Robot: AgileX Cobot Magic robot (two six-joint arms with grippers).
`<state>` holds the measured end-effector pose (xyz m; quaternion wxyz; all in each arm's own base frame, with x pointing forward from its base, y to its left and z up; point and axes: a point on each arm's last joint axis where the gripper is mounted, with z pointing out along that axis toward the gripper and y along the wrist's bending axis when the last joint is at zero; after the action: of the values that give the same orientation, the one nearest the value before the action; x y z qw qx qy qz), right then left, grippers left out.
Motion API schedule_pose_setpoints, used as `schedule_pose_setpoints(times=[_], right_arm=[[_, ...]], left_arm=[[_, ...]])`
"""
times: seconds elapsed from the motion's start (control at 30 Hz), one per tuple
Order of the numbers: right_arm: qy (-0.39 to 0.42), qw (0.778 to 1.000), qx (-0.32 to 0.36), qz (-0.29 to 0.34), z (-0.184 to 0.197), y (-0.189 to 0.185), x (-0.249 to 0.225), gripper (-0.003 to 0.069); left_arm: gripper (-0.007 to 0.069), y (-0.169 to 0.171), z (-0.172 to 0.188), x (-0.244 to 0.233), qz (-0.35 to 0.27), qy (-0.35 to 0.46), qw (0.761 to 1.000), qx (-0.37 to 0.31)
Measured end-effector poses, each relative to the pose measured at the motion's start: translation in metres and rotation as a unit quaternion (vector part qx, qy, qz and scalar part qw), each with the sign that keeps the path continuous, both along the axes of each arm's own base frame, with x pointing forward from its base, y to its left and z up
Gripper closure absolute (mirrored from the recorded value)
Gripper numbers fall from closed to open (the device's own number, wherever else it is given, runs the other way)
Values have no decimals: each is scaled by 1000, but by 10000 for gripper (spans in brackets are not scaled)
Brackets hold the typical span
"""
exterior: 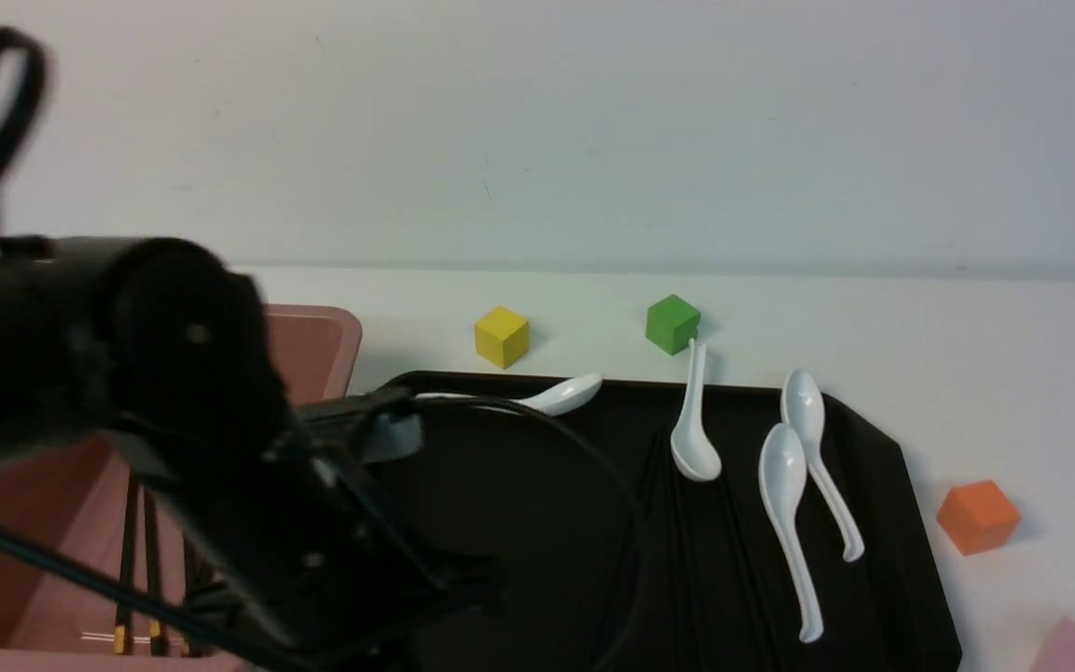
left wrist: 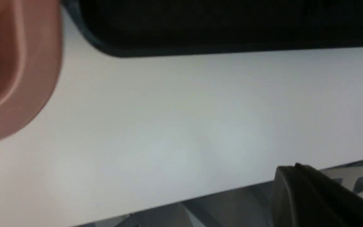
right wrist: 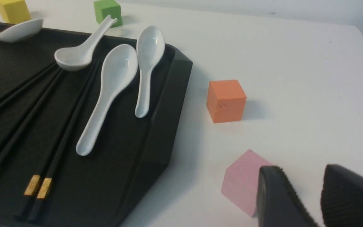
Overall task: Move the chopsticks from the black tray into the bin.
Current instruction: Use the left arm to grab a pair of chopsticks
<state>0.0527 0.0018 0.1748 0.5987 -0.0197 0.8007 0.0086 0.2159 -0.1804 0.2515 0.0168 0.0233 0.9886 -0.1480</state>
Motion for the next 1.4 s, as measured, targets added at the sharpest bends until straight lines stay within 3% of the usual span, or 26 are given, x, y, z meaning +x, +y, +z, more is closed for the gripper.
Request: schedule_pose_setpoints(times=[0.23,0.27,0.4,0.53,0.63,1.1,1.2,1.37,1.4], right_arm=[[0,1000,0,0,0,0,0,419],[0,1000,0,0,0,0,0,419],[0,1000,0,0,0,0,0,419],[0,1000,0,0,0,0,0,419],[0,1000,0,0,0,0,0,419],[0,1000,0,0,0,0,0,419],[0,1000,0,0,0,0,0,419],[0,1000,0,0,0,0,0,419],[0,1000,0,0,0,0,0,419]], left_arm=[[457,-47,-17,17,-27,-36,998,32],[390,-56,-23,23,-31,-41,998,34],[251,-71,-42,38,-33,-37,998,39],[177,-87,-55,54,-46,-37,997,42],[165,-96,-58,65,-52,-46,997,41],[175,-112,-98,84,-96,-54,992,59],[242,-111,-99,84,-101,-51,991,67],[549,-107,-100,82,-109,-35,990,87],[556,-107,-99,81,-107,-31,990,86]])
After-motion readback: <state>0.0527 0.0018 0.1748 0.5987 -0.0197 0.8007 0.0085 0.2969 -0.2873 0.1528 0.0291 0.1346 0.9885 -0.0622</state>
